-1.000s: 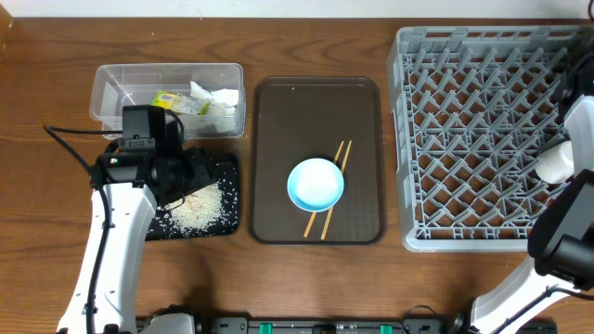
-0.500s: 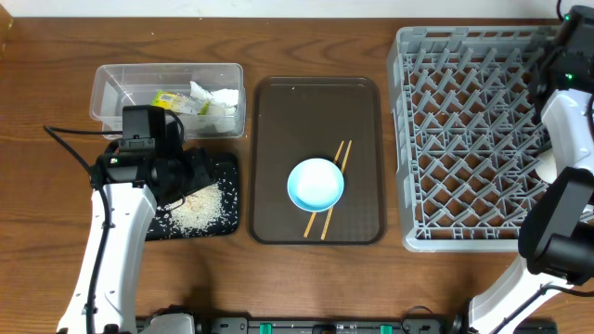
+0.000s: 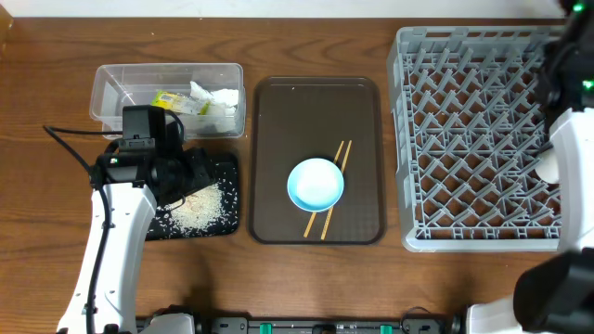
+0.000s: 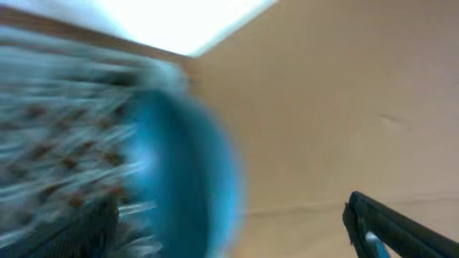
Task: Sort waste into correct bins and load items into the dishwasher rack
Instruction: 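Reach the right gripper to the light-blue bowl and grasp its rim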
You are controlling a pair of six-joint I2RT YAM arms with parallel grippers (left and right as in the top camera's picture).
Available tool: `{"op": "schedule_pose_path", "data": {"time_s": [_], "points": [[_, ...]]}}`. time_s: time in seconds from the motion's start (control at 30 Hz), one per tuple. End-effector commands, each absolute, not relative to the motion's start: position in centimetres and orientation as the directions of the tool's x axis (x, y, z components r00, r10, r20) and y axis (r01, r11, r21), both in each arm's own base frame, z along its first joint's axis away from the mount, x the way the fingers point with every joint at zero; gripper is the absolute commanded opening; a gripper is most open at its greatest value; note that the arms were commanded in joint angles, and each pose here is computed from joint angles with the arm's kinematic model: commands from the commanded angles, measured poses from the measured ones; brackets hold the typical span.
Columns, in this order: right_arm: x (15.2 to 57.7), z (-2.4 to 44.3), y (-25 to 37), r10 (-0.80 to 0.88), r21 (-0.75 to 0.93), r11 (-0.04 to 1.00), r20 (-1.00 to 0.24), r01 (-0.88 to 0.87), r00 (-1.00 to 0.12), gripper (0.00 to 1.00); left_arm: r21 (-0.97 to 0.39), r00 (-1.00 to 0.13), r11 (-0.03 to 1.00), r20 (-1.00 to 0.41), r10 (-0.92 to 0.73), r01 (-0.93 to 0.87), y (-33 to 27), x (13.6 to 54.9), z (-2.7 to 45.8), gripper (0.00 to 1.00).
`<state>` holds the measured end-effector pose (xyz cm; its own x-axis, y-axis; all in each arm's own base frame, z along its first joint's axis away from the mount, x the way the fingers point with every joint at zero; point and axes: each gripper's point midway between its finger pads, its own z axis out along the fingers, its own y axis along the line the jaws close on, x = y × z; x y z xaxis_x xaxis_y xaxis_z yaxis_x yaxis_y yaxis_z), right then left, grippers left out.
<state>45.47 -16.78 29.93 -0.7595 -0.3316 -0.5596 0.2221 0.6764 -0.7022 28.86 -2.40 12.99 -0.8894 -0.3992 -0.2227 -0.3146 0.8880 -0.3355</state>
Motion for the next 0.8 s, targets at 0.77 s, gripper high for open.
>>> {"op": "schedule_pose_path", "data": {"time_s": [0.77], "points": [[35.6,12.8,21.2,-0.359,0.277,0.858,-0.279,-0.433,-0.891,0.71,-0.325,-0.885,0.892,-0.238,-0.399,-0.315,-2.0,28.9,13.3,0.60]]}}
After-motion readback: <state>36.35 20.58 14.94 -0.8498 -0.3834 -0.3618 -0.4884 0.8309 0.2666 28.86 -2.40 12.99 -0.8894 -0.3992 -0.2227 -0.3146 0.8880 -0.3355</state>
